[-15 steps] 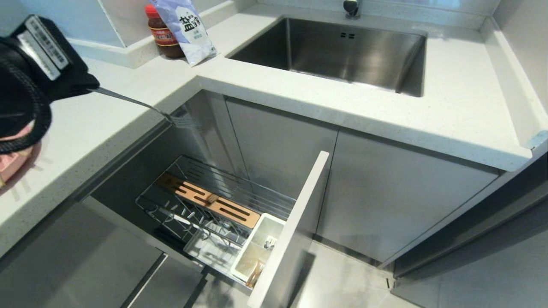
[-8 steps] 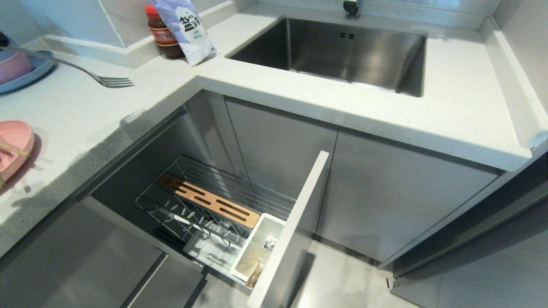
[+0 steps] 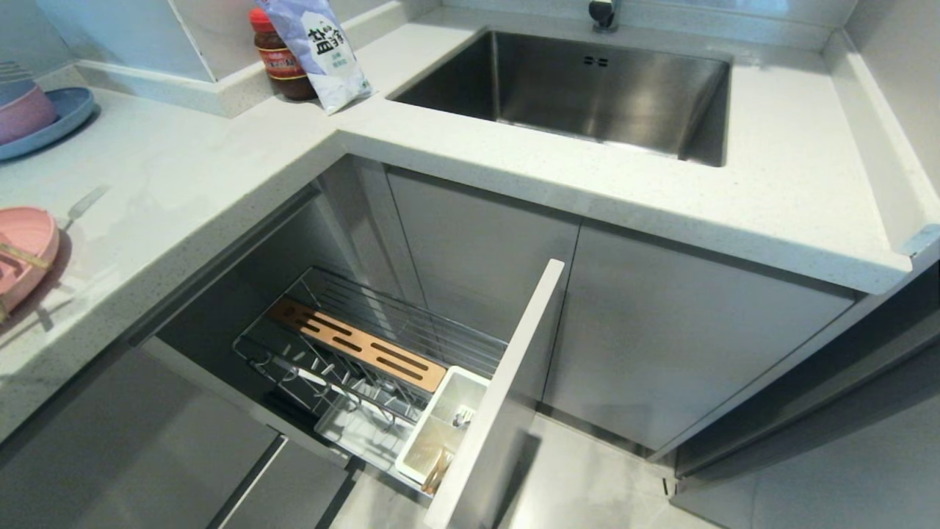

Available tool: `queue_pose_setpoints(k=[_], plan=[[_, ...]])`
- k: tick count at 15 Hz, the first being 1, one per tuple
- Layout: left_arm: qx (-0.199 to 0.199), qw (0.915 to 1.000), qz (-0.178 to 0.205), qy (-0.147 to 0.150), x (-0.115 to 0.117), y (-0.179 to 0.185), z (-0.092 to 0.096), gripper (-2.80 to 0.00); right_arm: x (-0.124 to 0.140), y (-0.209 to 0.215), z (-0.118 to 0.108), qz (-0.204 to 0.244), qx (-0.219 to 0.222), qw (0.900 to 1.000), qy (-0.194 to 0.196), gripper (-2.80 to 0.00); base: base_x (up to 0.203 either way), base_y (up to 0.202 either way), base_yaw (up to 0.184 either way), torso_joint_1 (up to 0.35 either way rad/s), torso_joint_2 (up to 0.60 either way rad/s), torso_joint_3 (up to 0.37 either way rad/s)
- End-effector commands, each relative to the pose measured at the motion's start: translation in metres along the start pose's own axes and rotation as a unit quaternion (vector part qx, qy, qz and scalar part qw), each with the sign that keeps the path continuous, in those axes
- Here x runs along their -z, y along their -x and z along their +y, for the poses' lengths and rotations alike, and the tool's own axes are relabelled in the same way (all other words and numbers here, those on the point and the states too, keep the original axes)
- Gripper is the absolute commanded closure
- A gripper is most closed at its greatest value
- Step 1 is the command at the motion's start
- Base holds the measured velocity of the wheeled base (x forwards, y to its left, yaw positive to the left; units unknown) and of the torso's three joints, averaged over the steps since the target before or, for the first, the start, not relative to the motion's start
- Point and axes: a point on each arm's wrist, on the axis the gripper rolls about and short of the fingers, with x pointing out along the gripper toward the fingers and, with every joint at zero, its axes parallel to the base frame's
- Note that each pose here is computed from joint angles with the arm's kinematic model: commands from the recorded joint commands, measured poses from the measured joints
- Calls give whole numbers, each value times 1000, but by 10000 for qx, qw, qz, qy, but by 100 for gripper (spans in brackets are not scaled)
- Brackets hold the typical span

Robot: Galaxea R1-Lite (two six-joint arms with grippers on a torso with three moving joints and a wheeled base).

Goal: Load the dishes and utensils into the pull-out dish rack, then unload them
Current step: Take the fork out of the cupboard

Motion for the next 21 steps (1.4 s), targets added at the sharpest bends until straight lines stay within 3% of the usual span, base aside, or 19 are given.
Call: queue_pose_setpoints(k=[1,5,8,13,21], plan=[[-381,9988,-281,-107,9,-18,6,0,0,0,0,-5,1,10000,-1,0,0,0,0,0,0,0],[-402,9970,-604,-281,34,-27,15,0,0,0,0,-5,-1,10000,-1,0,0,0,0,0,0,0],[-574,9944,-799,-393,60,-32,34,0,0,0,0,-5,1,10000,-1,0,0,0,0,0,0,0],[-538,9901,-1254,-319,83,-27,57,0,0,0,0,-5,1,10000,-1,0,0,0,0,0,0,0],[-136,9911,-1270,-365,113,-14,80,0,0,0,0,-5,-1,10000,-1,0,0,0,0,0,0,0]])
